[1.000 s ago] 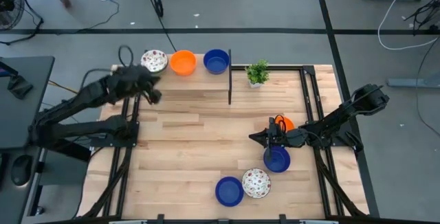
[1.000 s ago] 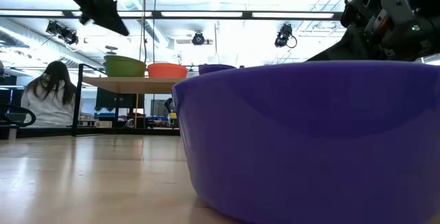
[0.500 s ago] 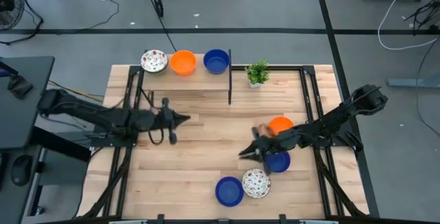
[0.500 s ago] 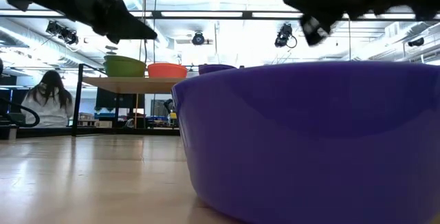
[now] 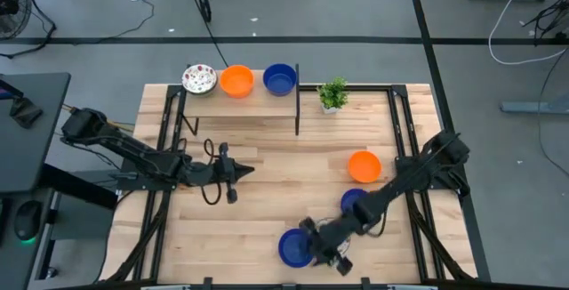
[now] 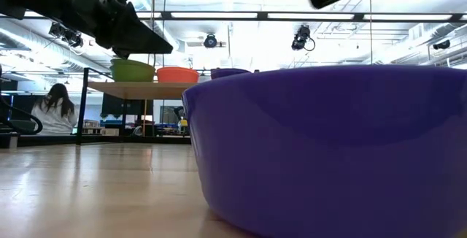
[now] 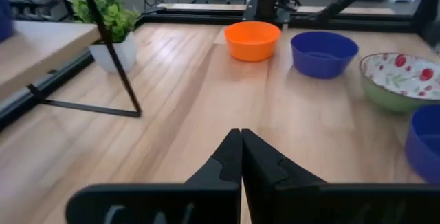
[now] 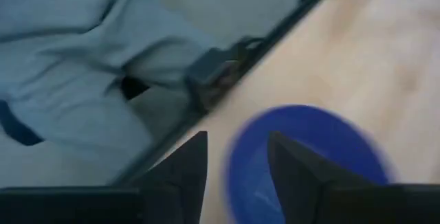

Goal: Pick & Place Mini bowls
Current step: Stack the blue bowl on top of the stacked blue bowls on the shelf

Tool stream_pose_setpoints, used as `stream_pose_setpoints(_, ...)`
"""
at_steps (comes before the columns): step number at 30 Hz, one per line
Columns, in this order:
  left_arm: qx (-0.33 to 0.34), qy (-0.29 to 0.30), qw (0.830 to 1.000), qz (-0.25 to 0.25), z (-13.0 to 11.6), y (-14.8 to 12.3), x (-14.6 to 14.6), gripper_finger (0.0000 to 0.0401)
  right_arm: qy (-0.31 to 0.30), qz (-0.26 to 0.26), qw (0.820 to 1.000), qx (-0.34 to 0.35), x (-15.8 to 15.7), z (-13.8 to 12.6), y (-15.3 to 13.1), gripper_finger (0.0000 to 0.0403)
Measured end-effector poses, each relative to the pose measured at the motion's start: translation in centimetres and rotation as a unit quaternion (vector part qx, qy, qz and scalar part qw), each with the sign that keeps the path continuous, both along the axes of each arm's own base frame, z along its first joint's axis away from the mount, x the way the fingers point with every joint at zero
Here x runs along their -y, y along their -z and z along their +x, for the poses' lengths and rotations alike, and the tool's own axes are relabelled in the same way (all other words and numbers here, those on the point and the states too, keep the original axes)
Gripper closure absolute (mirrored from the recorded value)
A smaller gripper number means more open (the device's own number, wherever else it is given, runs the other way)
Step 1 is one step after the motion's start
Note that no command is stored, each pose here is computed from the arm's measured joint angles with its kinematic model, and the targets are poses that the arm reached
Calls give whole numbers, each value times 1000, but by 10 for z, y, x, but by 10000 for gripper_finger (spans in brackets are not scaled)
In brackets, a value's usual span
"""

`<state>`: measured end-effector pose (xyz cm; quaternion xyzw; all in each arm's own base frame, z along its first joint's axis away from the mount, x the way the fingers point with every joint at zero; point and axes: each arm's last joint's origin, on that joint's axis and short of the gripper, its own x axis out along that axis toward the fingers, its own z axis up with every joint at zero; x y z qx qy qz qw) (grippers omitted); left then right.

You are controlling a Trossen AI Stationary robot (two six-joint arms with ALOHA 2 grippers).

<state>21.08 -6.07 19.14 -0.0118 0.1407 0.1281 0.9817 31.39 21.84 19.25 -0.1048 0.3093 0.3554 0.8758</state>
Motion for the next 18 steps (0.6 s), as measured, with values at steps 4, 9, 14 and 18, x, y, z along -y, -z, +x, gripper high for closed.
stream_pose_setpoints(4, 5, -5, 1000, -26, 0, 0, 0, 398, -6, -8, 1000, -21, -26, 0, 17, 245)
stream_pose_setpoints(9, 9, -4, 999, -34, 0, 0, 1, 398, 34, -42, 998, -21, -44, 8, 36, 246)
stream_pose_setpoints(14, 16, 0, 998, -56, -1, -1, 4, 398, 85, -70, 993, -41, -52, 19, 46, 250)
stream_pose_setpoints(18, 19, 16, 998, -65, -3, -1, 12, 398, 132, -99, 985, -57, -52, 24, 48, 266)
